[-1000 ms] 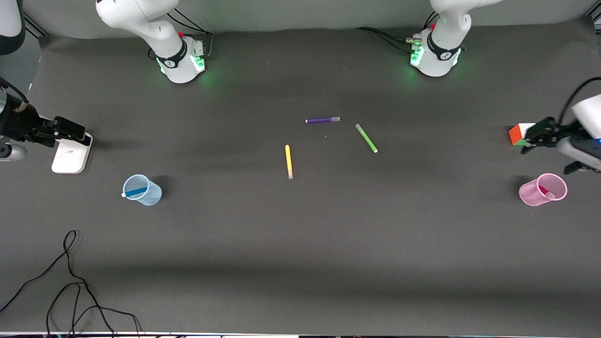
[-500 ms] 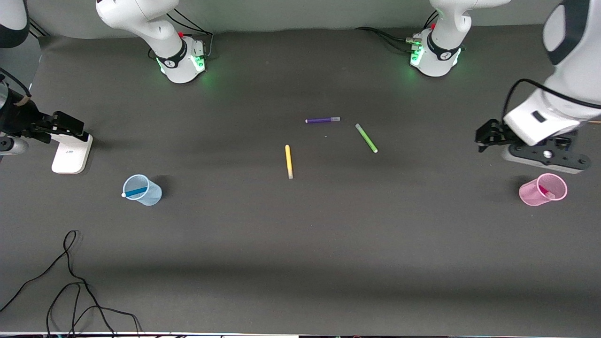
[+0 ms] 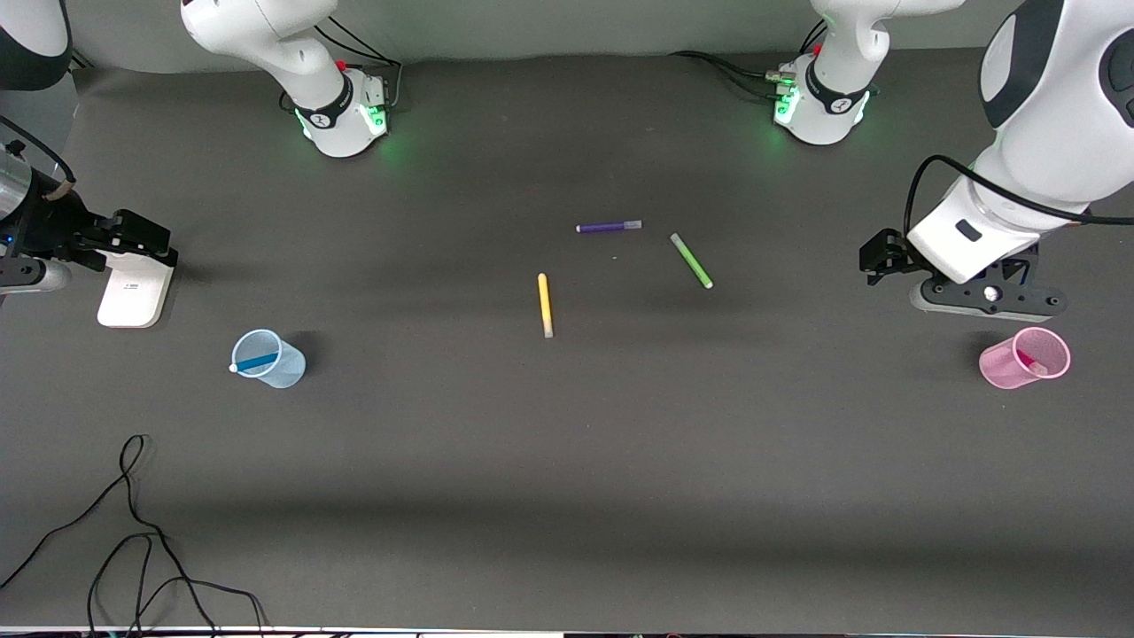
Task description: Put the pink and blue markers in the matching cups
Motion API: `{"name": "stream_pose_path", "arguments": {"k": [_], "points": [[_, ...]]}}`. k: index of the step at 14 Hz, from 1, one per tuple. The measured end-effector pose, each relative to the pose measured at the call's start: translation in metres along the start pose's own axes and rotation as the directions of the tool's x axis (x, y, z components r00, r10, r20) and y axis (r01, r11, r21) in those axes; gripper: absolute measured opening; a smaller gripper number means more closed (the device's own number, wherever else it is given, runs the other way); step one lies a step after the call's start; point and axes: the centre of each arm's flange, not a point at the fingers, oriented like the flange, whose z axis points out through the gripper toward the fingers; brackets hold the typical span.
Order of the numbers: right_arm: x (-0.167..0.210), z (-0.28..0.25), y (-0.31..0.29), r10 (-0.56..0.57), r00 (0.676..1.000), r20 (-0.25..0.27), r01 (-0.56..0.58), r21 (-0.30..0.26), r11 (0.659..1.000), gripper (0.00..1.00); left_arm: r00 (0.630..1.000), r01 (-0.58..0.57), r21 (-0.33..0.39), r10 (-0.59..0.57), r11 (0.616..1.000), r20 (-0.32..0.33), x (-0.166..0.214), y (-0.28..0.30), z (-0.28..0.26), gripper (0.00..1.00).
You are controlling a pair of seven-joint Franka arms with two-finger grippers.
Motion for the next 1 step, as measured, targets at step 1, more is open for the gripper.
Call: {"name": "stream_pose_path", "arguments": {"k": [1], "points": [[0.0000, 0.0001, -0.0006, -0.001, 1.000, 0.000, 0.001, 0.000, 1.000, 1.00, 1.000, 0.001, 0.000, -0.001, 1.000, 0.001, 0.0005, -0.0007, 0.0005, 1.00]]}}
